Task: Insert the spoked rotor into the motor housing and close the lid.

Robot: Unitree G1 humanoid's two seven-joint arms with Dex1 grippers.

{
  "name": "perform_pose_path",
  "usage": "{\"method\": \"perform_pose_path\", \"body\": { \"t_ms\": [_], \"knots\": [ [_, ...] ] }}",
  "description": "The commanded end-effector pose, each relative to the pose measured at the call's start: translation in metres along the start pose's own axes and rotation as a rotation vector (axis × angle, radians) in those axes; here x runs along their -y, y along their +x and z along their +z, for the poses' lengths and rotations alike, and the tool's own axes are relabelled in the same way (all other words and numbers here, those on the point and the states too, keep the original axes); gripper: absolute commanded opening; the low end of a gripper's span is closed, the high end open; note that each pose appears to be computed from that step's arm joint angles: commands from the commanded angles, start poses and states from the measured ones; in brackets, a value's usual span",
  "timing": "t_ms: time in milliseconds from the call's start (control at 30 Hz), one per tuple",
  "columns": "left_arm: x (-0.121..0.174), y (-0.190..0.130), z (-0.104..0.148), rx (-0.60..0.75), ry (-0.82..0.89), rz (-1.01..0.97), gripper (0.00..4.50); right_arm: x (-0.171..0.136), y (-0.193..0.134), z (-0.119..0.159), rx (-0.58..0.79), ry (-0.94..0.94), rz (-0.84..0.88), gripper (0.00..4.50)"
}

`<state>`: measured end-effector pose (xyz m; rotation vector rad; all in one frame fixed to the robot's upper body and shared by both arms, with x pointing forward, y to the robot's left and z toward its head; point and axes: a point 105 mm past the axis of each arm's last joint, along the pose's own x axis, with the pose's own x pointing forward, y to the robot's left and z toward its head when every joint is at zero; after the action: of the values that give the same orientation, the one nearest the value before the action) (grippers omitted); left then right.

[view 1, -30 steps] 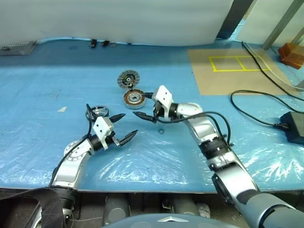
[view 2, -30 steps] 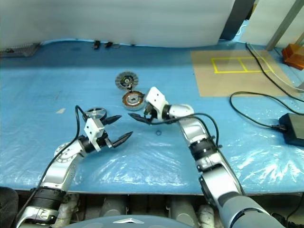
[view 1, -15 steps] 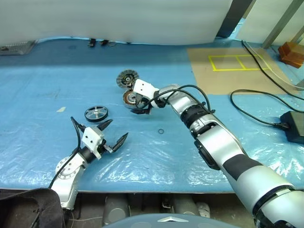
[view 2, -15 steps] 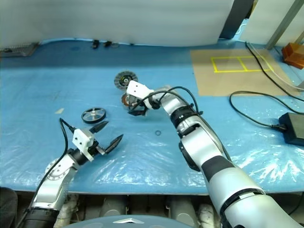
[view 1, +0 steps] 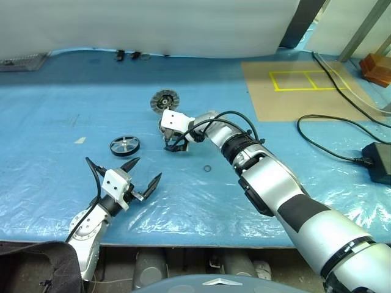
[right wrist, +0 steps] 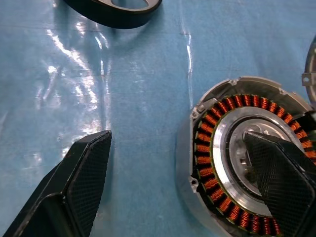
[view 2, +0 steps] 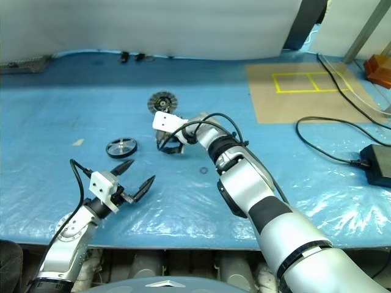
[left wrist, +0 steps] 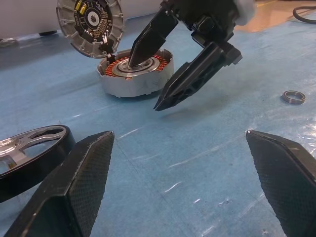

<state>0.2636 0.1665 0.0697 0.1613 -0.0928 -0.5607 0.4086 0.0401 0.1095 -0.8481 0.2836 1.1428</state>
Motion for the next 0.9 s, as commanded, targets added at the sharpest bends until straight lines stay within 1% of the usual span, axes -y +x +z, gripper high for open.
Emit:
{"method": "perform_pose_path", "body": {
  "t_ms": [33,100,167,267,367,633,733,833,900],
  "knots": [
    [-0.005,0.000,0.014,0.043,0.037,0.009,4.50,0.014,-0.007,0.011,0.017,-0.012,-0.056,4.49],
    [-0.005,0.000,0.012,0.038,0.036,0.004,4.50,0.020,-0.009,0.014,0.035,0.000,-0.076,4.49],
    [-0.005,0.001,0.012,0.036,0.036,0.001,4.50,0.022,-0.011,0.012,0.023,0.012,-0.088,4.49],
    [-0.005,0.005,0.014,0.044,0.037,-0.004,4.50,0.018,-0.009,-0.003,-0.028,0.042,-0.077,4.49],
    [-0.006,0.006,0.014,0.044,0.039,-0.006,4.50,0.010,-0.006,-0.012,-0.049,0.060,-0.053,4.49],
    [-0.005,0.005,0.012,0.038,0.039,-0.008,4.50,0.006,-0.002,-0.014,-0.051,0.048,-0.044,4.49],
    [-0.005,0.005,0.012,0.035,0.038,-0.009,4.50,0.003,-0.001,-0.018,-0.071,0.025,-0.035,4.49],
    [-0.005,0.004,0.011,0.032,0.037,-0.009,4.50,0.001,0.000,-0.015,-0.065,-0.027,-0.030,4.49],
    [-0.005,0.004,0.011,0.030,0.038,-0.009,4.50,0.000,0.001,-0.014,-0.057,-0.027,-0.019,4.49]
  ]
}}
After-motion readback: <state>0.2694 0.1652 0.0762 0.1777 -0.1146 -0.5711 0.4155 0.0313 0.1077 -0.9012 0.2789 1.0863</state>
